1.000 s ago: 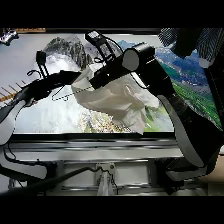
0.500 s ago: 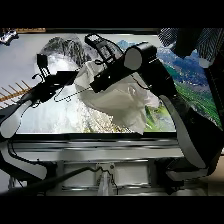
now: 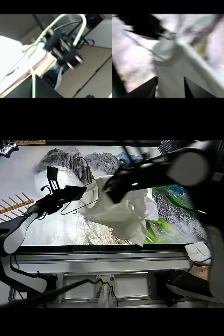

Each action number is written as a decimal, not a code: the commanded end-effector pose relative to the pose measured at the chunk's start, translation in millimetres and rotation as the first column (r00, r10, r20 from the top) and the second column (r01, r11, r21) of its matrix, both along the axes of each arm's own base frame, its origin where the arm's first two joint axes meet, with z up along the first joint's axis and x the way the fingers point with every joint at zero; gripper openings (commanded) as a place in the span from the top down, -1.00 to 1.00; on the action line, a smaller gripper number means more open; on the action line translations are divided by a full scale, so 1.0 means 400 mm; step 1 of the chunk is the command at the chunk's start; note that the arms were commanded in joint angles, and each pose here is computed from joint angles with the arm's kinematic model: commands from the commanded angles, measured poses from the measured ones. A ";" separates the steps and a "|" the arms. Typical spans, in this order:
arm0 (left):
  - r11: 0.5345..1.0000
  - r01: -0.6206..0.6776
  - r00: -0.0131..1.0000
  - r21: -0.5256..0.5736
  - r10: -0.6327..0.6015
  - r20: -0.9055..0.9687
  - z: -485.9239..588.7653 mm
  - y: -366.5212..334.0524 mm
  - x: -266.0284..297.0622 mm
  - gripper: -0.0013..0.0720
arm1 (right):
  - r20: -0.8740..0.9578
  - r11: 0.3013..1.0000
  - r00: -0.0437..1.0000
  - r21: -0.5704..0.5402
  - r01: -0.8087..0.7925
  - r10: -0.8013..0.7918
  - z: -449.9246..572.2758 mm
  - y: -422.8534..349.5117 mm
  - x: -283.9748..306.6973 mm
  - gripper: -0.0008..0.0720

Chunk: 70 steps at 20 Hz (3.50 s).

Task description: Fold the clothes and pants, and hang the long-sleeved shirts on hangers.

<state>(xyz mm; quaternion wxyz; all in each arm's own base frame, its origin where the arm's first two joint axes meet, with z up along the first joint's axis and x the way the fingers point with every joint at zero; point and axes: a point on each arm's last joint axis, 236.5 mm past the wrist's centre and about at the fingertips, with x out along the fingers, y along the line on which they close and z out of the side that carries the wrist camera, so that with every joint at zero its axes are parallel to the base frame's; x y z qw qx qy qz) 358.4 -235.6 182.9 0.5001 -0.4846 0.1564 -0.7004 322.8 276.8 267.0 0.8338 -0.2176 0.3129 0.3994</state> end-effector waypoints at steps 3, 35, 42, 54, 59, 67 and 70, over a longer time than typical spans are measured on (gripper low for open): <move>0.999 0.033 0.999 -0.003 -0.033 0.021 0.039 -0.011 -0.031 0.94 | 0.360 0.882 0.923 -0.381 0.278 -0.135 0.107 -0.345 0.080 -0.40; 0.959 -0.174 0.985 -0.222 0.168 -0.044 0.144 0.096 0.083 -0.76 | 0.151 0.982 0.978 -0.146 -0.122 0.144 -0.195 -0.057 0.166 0.93; 0.846 -0.483 0.873 -0.226 0.444 -0.203 0.144 0.241 0.265 -0.55 | 0.173 0.986 0.972 -0.062 -0.152 0.161 -0.114 -0.043 0.103 0.93; 0.677 -0.735 0.678 -0.020 0.735 -0.029 0.211 0.522 0.282 0.94 | 0.196 0.990 0.970 -0.008 -0.143 0.142 -0.029 -0.066 0.028 0.93; 0.220 -0.593 0.606 0.774 0.756 0.249 -0.094 0.515 0.200 0.94 | 0.188 0.991 0.973 0.002 -0.134 0.131 -0.029 -0.066 0.029 0.93; 0.447 -0.402 0.459 0.799 0.853 -0.246 -0.233 0.380 0.048 0.10 | 0.193 0.996 0.977 -0.019 -0.084 0.086 -0.033 -0.090 0.049 0.93; 0.606 -0.373 0.669 0.703 0.701 -0.249 -0.170 0.173 -0.009 -0.29 | 0.191 0.996 0.978 -0.016 -0.084 0.085 -0.033 -0.089 0.049 0.93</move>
